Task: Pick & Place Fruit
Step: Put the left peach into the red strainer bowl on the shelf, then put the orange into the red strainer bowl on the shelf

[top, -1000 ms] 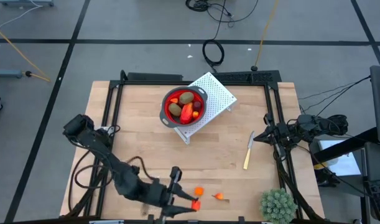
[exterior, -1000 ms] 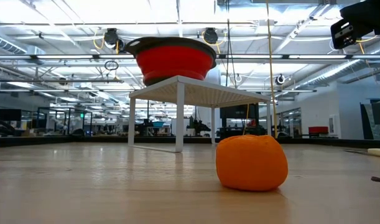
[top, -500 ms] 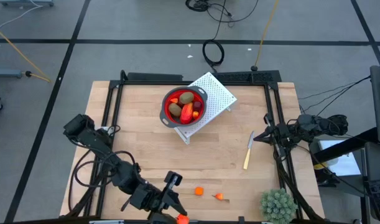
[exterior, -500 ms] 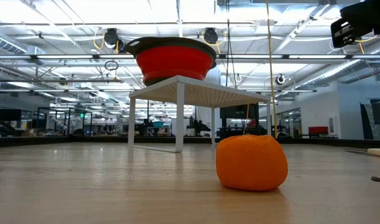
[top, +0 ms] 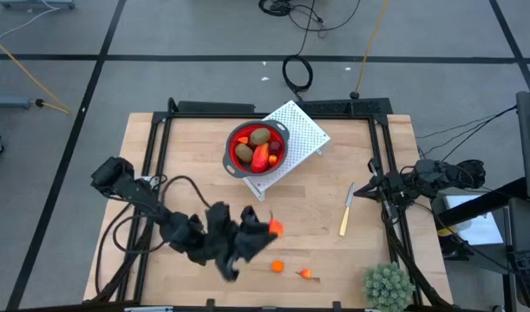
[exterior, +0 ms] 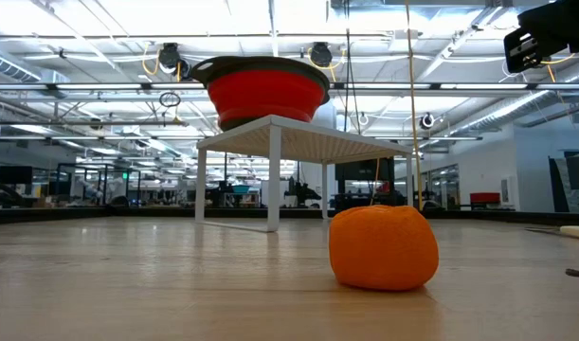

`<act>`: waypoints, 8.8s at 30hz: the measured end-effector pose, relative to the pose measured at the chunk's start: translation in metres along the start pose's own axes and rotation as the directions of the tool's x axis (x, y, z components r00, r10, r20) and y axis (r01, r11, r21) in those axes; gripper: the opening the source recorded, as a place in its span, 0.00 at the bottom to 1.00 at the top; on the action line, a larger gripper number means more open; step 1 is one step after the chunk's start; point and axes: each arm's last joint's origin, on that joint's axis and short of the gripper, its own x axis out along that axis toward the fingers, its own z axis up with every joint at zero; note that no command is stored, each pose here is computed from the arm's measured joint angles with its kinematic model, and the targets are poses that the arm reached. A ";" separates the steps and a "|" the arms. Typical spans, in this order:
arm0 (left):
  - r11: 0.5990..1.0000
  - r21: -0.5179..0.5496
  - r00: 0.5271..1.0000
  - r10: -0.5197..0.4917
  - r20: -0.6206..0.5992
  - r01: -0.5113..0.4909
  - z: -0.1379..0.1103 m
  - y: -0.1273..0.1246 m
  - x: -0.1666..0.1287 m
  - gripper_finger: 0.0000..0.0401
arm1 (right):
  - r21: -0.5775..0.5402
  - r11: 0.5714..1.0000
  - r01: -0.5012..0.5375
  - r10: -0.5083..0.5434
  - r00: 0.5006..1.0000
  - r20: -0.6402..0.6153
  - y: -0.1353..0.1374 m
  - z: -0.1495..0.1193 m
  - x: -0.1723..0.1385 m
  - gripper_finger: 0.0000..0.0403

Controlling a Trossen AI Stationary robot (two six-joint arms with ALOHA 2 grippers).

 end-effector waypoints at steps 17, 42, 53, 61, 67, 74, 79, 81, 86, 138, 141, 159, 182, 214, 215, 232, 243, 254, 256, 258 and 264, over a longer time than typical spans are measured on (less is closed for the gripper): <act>0.933 -0.219 0.949 0.307 0.063 -0.287 0.000 0.029 0.010 0.24 | 0.000 1.000 0.003 -0.003 1.000 0.000 0.000 0.000 0.000 0.00; 0.618 0.201 0.492 0.749 -0.443 -0.760 0.089 0.166 0.011 0.24 | 0.000 0.999 0.032 -0.032 0.999 0.000 -0.001 0.000 0.000 0.00; 0.498 0.385 0.275 0.819 -0.504 -0.777 0.126 0.213 0.000 0.24 | -0.064 0.992 0.111 -0.111 0.994 0.001 -0.003 0.000 0.000 0.00; 0.479 0.404 0.267 0.837 -0.478 -0.779 0.160 0.215 -0.007 0.24 | -0.056 0.993 0.108 -0.108 0.994 0.001 -0.003 0.000 0.000 0.00; 0.420 0.456 0.189 0.863 -0.469 -0.785 0.172 0.219 -0.017 0.24 | -0.053 0.992 0.111 -0.111 0.994 0.002 -0.003 0.000 0.000 0.00; 0.463 0.579 0.196 0.864 -0.463 -0.672 0.175 0.220 -0.016 0.24 | -0.053 0.992 0.111 -0.111 0.994 0.002 -0.003 0.000 0.000 0.00; 0.481 0.657 0.198 0.866 -0.460 -0.581 0.176 0.220 -0.016 0.24 | -0.053 0.992 0.111 -0.111 0.994 0.002 -0.003 0.000 0.000 0.00; 0.482 0.688 0.193 0.868 -0.457 -0.542 0.177 0.221 -0.017 0.24 | -0.053 0.992 0.111 -0.111 0.994 0.002 -0.003 0.000 0.000 0.00; 0.434 0.717 0.117 0.886 -0.448 -0.546 0.185 0.228 -0.024 0.24 | -0.050 0.993 0.111 -0.111 0.994 0.020 -0.003 0.002 0.000 0.00; 0.481 0.620 0.144 0.847 -0.512 -0.620 0.205 0.231 -0.029 0.55 | -0.053 0.993 0.109 -0.108 0.994 0.023 -0.003 0.002 0.000 0.00; 0.507 0.554 0.197 0.829 -0.523 -0.661 0.215 0.216 -0.032 0.56 | -0.053 0.993 0.108 -0.107 0.994 0.023 -0.003 0.002 0.000 0.00; 0.646 0.413 0.352 0.727 -0.590 -0.642 0.169 0.116 -0.048 0.56 | -0.054 0.993 0.104 -0.103 0.994 0.023 -0.003 0.002 0.000 0.00; 0.783 0.408 0.397 0.600 -0.695 -0.469 0.052 0.047 -0.066 0.56 | 0.005 0.995 0.103 -0.103 0.995 0.016 -0.003 0.001 0.000 0.00; 0.548 0.123 0.276 0.587 -0.761 -0.827 -0.097 0.101 -0.065 0.56 | -0.003 0.995 0.103 -0.103 0.995 0.008 -0.003 0.001 0.000 0.00; 0.533 0.106 0.277 0.587 -0.761 -0.839 -0.101 0.104 -0.065 0.56 | -0.003 0.995 0.103 -0.103 0.995 0.008 -0.003 0.001 0.000 0.00; 0.390 -0.036 0.277 0.584 -0.763 -0.920 -0.137 0.132 -0.066 0.56 | -0.072 0.992 0.102 -0.103 0.995 -0.015 -0.003 -0.002 0.000 0.00; 0.370 -0.008 0.255 0.624 -0.739 -0.929 -0.139 0.153 -0.061 0.56 | -0.115 0.988 0.101 -0.104 0.994 -0.015 -0.003 -0.001 0.000 0.00; 0.327 0.007 0.206 0.612 -0.764 -0.945 -0.151 0.167 -0.065 0.56 | -0.116 0.988 0.101 -0.104 0.994 -0.022 -0.003 -0.002 0.000 0.00; 0.327 0.002 0.209 0.610 -0.764 -0.945 -0.151 0.168 -0.065 0.56 | -0.116 0.988 0.101 -0.104 0.994 -0.022 -0.003 -0.002 0.000 0.00; 0.322 -0.004 0.209 0.606 -0.767 -0.947 -0.150 0.167 -0.064 0.56 | -0.116 0.988 0.100 -0.104 0.994 -0.025 -0.003 -0.002 0.000 0.00; 0.434 0.069 0.254 0.641 -0.725 -0.899 -0.149 0.162 -0.065 0.56 | -0.104 0.990 0.101 -0.103 0.994 -0.023 -0.003 -0.002 0.000 0.00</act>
